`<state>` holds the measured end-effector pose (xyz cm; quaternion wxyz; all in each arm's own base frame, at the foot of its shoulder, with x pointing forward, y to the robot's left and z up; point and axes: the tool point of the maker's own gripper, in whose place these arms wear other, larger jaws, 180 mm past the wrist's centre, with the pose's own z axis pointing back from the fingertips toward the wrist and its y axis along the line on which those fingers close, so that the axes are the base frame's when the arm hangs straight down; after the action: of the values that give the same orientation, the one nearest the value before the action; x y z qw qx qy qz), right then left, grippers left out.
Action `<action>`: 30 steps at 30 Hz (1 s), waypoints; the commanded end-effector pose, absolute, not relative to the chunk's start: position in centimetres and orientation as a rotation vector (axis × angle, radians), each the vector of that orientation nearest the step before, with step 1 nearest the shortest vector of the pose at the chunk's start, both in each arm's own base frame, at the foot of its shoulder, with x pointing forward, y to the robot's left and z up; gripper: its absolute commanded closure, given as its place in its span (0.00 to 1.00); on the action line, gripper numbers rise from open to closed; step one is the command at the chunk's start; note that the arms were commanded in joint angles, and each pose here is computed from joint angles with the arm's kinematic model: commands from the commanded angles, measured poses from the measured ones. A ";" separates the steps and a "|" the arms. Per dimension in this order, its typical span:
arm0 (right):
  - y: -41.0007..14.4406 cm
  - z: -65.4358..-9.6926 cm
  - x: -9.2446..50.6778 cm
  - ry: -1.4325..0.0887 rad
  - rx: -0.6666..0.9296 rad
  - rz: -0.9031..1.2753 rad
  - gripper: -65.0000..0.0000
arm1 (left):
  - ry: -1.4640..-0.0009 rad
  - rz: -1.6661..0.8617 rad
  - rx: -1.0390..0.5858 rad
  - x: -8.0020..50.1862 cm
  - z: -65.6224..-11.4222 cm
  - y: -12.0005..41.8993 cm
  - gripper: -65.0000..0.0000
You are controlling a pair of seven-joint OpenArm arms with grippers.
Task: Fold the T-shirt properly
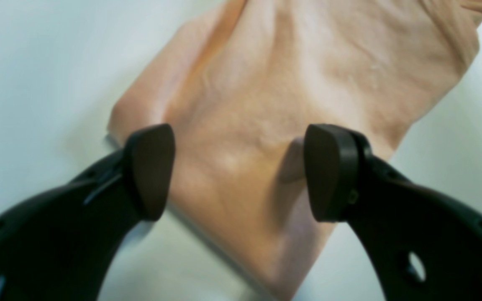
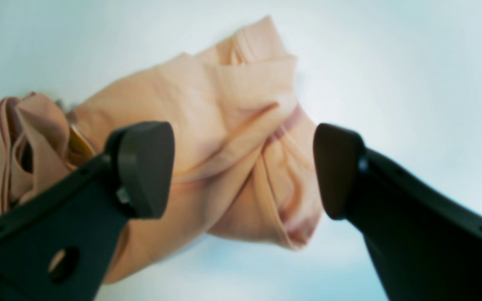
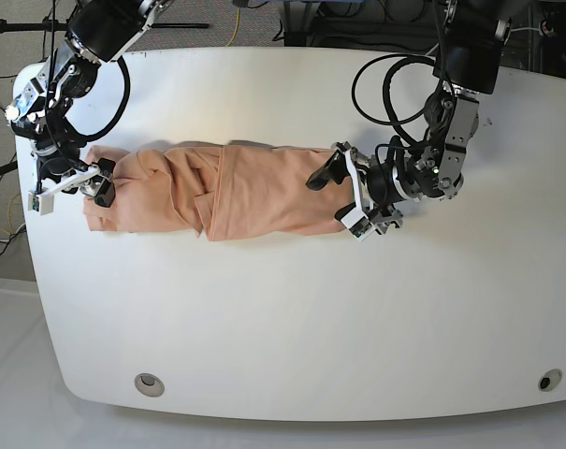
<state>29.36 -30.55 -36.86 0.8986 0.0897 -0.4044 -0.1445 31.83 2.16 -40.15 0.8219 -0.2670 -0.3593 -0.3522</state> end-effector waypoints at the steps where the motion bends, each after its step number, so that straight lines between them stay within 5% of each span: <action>1: -31.6 -35.4 30.6 -0.892 0.174 -0.290 0.25 | -0.835 -0.758 -0.576 33.3 -38.1 1.8 0.28; 30: -29.5 -37.3 33.1 -0.903 0.311 -0.329 0.24 | -0.818 -0.736 -0.534 33.4 -38.3 3.6 0.32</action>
<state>32.11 -29.54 -38.66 0.8862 0.1449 -0.4101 -0.1595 32.34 3.82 -39.93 0.8307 -0.2454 -0.3602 -0.3464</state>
